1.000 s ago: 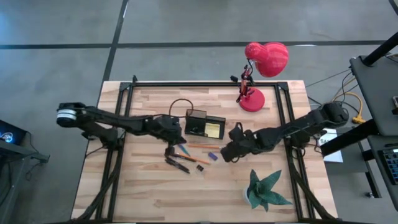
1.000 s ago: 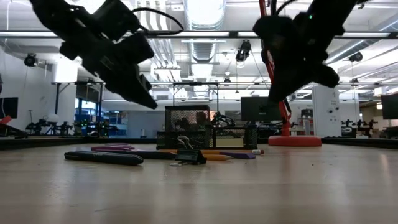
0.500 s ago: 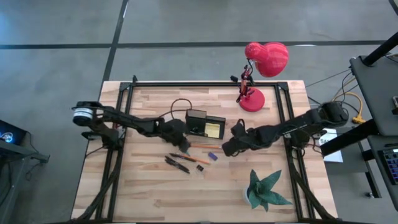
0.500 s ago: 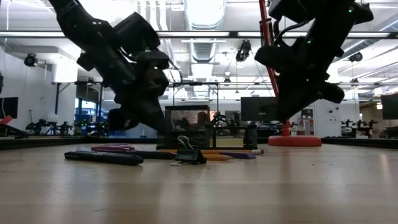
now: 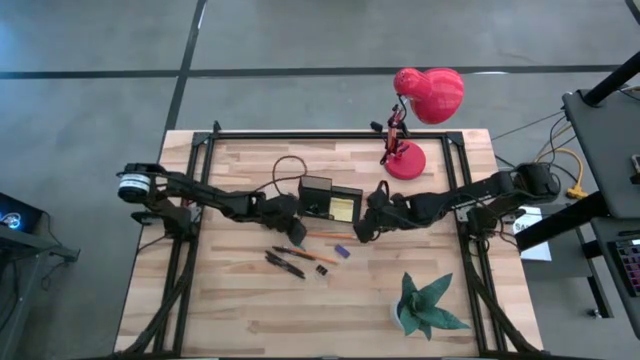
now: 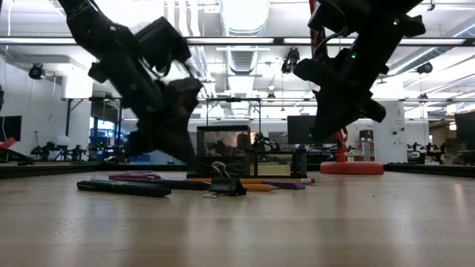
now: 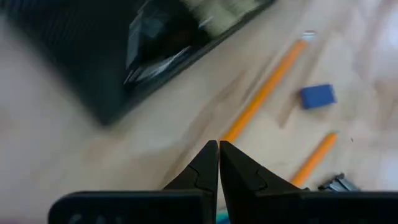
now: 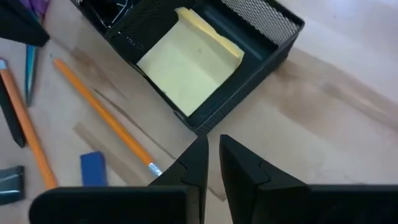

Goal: Pick and place office supplies into organizer
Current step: Put the top orange pencil into the black desk organizer

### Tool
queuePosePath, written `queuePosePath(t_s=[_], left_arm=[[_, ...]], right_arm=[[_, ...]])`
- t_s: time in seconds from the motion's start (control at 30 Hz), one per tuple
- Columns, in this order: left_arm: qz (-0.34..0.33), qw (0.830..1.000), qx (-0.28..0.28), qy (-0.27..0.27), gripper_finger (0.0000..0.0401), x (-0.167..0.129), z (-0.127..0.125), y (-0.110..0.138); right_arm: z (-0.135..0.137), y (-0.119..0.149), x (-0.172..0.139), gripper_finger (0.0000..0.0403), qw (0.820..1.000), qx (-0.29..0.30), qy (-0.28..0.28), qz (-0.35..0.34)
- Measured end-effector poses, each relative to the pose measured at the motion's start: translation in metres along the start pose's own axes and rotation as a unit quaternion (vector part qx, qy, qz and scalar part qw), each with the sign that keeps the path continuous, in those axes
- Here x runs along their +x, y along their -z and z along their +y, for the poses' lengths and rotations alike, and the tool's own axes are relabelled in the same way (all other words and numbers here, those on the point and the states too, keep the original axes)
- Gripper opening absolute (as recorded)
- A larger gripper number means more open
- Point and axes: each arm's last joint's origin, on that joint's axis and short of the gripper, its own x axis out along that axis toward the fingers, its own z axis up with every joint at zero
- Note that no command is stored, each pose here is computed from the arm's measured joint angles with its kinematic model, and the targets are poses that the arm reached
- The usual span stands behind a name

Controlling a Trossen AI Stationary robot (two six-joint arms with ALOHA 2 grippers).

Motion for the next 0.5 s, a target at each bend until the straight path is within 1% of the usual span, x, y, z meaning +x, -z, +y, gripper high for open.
queuePosePath(t_s=[0.1,0.2,0.27,0.37,0.43,0.5], left_arm=[[-0.014,0.996,0.093,0.004,0.0000,-0.002,-0.009,-0.003],[-0.011,0.983,0.186,-0.004,0.0000,-0.002,-0.017,-0.001],[0.001,0.966,0.254,-0.035,0.0000,-0.002,-0.017,0.005],[0.010,0.936,0.345,-0.075,0.0000,-0.002,-0.017,0.011],[0.014,0.920,0.381,-0.091,0.0000,-0.004,-0.016,0.012],[0.013,0.911,0.400,-0.094,0.0000,-0.004,-0.016,0.012]], right_arm=[[-0.001,-0.002,0.001,0.0034,1.000,-0.028,0.003,-0.002],[-0.002,-0.002,0.001,0.0034,0.999,-0.050,0.004,-0.002],[-0.002,-0.002,0.002,0.0034,0.998,-0.060,0.006,-0.002],[-0.004,-0.002,0.002,0.0034,0.998,-0.064,0.011,-0.006],[-0.004,-0.003,0.002,0.0034,0.998,-0.064,0.015,-0.011],[-0.005,-0.003,0.003,0.0034,0.998,-0.065,0.018,-0.011]])
